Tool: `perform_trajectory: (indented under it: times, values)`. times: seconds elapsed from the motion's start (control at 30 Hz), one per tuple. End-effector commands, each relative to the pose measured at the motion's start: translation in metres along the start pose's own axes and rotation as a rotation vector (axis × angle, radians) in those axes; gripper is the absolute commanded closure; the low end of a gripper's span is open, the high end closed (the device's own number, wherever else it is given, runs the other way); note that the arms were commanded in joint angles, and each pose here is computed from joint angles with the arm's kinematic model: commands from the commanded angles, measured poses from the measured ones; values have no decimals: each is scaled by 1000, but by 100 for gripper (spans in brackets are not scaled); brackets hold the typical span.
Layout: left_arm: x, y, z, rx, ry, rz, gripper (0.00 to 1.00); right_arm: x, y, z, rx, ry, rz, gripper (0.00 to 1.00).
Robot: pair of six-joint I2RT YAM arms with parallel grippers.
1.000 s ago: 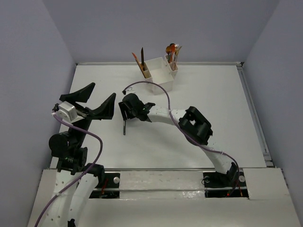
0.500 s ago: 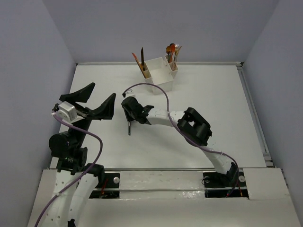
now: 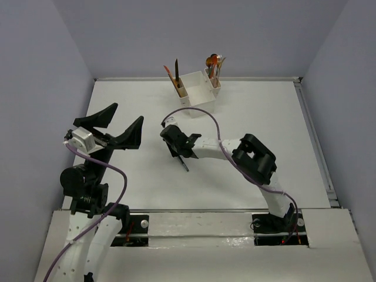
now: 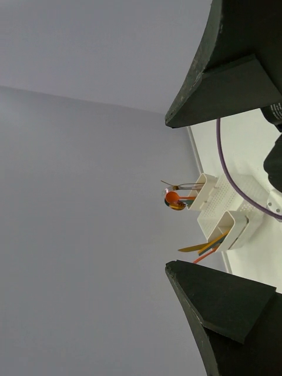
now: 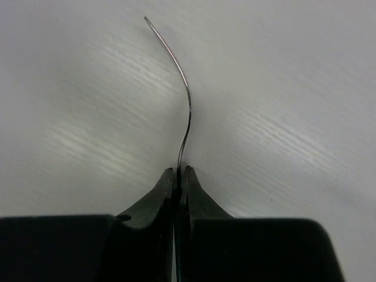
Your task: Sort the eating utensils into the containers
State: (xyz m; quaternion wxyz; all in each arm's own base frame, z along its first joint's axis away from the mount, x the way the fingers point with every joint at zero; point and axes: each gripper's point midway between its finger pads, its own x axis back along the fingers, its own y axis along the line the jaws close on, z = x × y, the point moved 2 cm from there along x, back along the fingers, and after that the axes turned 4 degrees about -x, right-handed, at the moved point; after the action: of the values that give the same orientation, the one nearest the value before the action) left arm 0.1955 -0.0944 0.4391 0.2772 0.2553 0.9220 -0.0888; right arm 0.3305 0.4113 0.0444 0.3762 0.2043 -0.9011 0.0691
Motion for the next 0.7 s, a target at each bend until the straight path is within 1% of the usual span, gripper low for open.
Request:
perform_trajectory:
  times: [0.0,0.03,0.07,0.1,0.13,0.17,0.2,0.23,0.27,0.3,0.33,0.4,0.43,0.47,0.5,0.53,0.57,0.6,0.63,0.67]
  values:
    - [-2,-8,-23,-12,-74,33,1,29,-24,-13,-51,-19,-46,100]
    - [-2,-8,-23,-12,-74,33,1,37,-22,-35,-99,-92,-100,100]
    - [-2,-8,-24,-12,-76,32,1,60,-23,-54,-134,-145,-170,100]
    - [-2,-7,-23,-11,-73,31,1,75,-24,-79,-166,-217,-210,100]
    - [-2,-8,-23,-12,-74,33,1,82,-37,-98,-201,-297,-229,100]
    - [-2,-8,-24,-12,-75,34,1,94,-47,-114,-219,-354,-230,100]
    - [-2,-8,-23,-12,-72,35,1,117,-58,-137,-239,-441,-239,100]
    - [-2,-9,-22,-11,-69,39,1,126,-69,-154,-240,-525,-234,100]
    - [-2,-9,-21,-11,-67,41,1,139,-96,-173,-266,-605,-189,100]
    - [-2,-9,-21,-11,-67,42,1,146,-111,-186,-279,-663,-162,100]
    - [-2,-9,-21,-13,-67,44,1,153,-141,-207,-306,-756,-123,100]
    - [-3,-8,-20,-13,-64,42,1,159,-168,-227,-337,-842,-107,100]
    - [-3,-8,-21,-15,-66,39,1,171,-179,-247,-353,-939,-123,100]
    - [-3,-8,-20,-16,-65,38,1,172,-190,-255,-358,-985,-120,100]
    - [-3,-7,-19,-17,-63,36,1,170,-212,-266,-366,-1056,-101,100]
    - [-4,-7,-19,-16,-61,34,1,167,-222,-272,-368,-1082,-95,100]
    - [-4,-7,-18,-16,-60,36,1,174,-230,-289,-373,-1129,-98,100]
    - [-4,-7,-17,-15,-56,36,1,162,-246,-293,-381,-1151,-75,100]
    - [-5,-7,-16,-14,-53,37,1,177,-251,-305,-375,-1205,-72,100]
    - [-6,-6,-15,-13,-50,37,1,159,-258,-305,-369,-1202,-53,100]
